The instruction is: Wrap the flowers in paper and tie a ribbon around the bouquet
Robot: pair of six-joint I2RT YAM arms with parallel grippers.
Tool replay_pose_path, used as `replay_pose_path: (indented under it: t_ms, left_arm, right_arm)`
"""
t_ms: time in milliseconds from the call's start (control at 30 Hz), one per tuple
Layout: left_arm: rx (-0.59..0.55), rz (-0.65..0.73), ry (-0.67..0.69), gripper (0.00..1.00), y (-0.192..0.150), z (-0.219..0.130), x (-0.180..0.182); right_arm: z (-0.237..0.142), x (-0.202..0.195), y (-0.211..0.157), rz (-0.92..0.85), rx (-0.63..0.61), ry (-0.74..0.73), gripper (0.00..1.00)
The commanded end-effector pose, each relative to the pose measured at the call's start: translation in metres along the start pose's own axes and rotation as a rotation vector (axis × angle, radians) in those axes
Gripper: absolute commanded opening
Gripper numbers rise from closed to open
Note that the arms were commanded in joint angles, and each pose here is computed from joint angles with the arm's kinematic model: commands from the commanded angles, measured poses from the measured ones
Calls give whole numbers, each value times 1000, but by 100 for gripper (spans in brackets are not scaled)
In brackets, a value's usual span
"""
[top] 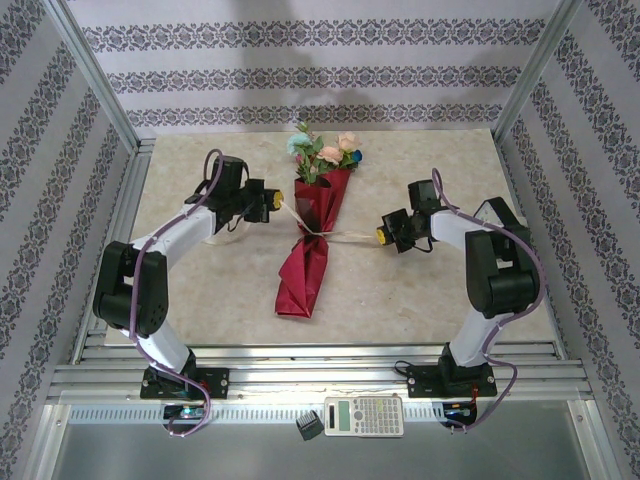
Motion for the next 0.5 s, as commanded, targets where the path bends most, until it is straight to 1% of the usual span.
replay_pose_path:
  t_ms: [0,167,300,400,467]
  left_arm:
    - [13,38,54,0,-17,-3,3]
    - [55,110,100,1,-44,-1,4]
    - [46,162,157,1,-48,-4,12]
    - [43,145,160,1,-44,-5,19]
    - [61,138,141,0,-45,-4,19]
  right_arm:
    - [6,-2,0,-21,2,-41,7]
    - [11,-3,0,-32,16,-48,6]
    - [15,-5,0,-36,25,-52,6]
    - [16,-4,0,-48,35,-48,16]
    - [14,-1,1,-73,36,-49,23]
Point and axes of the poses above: each hand's point on the last joint's axis, 136 mm out from that joint toward the fingers, its own z axis out along the fingers, its own x axis along the line the jaws close on, y = z × x, the point moved 5 cm from there along -z, back along the fingers, and after that the axes turned 14 degrees about -z, right-handed, at the moved point
